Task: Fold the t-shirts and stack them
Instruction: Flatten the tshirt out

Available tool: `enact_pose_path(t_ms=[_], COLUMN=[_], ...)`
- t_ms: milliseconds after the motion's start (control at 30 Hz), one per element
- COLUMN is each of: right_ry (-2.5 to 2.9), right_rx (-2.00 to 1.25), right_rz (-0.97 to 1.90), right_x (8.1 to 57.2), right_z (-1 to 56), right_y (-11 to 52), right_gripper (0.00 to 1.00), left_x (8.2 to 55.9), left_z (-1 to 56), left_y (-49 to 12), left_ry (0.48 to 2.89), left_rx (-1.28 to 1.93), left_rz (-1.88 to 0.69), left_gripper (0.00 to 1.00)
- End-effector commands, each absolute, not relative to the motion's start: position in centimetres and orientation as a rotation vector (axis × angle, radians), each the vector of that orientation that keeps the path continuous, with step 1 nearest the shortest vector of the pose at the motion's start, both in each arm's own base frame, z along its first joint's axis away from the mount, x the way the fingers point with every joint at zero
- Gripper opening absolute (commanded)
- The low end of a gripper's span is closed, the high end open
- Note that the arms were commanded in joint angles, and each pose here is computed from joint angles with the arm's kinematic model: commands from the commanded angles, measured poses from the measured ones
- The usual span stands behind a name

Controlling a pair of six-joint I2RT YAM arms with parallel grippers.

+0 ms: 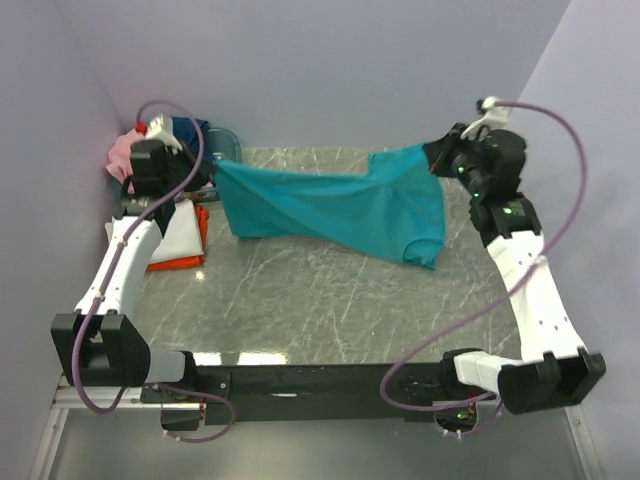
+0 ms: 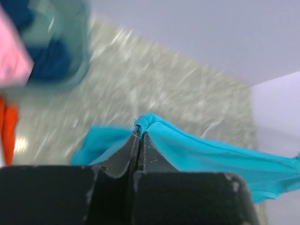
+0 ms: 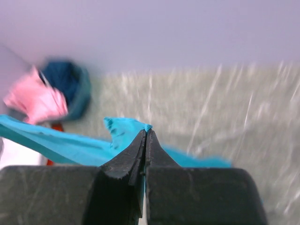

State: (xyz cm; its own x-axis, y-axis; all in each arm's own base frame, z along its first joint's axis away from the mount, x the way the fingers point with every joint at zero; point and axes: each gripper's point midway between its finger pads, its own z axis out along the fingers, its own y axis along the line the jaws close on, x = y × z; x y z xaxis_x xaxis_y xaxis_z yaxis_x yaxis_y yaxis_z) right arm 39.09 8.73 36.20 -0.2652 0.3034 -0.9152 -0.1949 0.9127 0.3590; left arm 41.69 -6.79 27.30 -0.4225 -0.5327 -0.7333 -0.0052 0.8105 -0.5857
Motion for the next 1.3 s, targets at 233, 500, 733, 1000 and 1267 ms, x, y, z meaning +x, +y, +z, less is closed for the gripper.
enact_pose_path(t_ms=[233, 500, 733, 1000, 1267], right_ry=[1.163, 0.934, 1.019, 1.293, 1.368], right_rx=[-0.013, -0.040, -0.056, -0.073, -0.077], right_rz=[0.287, 0.233, 0.216, 0.238, 0.260], right_x=[26.4, 18.5, 21.7, 32.0, 33.4], right_z=[57.4, 63.9, 63.1, 55.0, 52.6], right_y=[4.6, 3.4, 3.7, 5.3, 5.8], right_gripper=[0.00, 0.00, 0.00, 0.00, 0.00], left_x=[38.1, 30.7, 31.8, 38.5, 40.1], left_z=[46.3, 53.1, 52.2, 43.0, 40.4], left_y=[-9.0, -8.2, -9.6, -11.1, -10.9], left_ry=[1.507, 1.294, 1.326, 1.555, 1.624], left_rx=[-0.054, -0.011, 0.015, -0.057, -0.129], left_rz=[-0.699, -0.657, -0.753, -0.877, -0.888], left_gripper=[0.00, 0.00, 0.00, 0.01, 0.00])
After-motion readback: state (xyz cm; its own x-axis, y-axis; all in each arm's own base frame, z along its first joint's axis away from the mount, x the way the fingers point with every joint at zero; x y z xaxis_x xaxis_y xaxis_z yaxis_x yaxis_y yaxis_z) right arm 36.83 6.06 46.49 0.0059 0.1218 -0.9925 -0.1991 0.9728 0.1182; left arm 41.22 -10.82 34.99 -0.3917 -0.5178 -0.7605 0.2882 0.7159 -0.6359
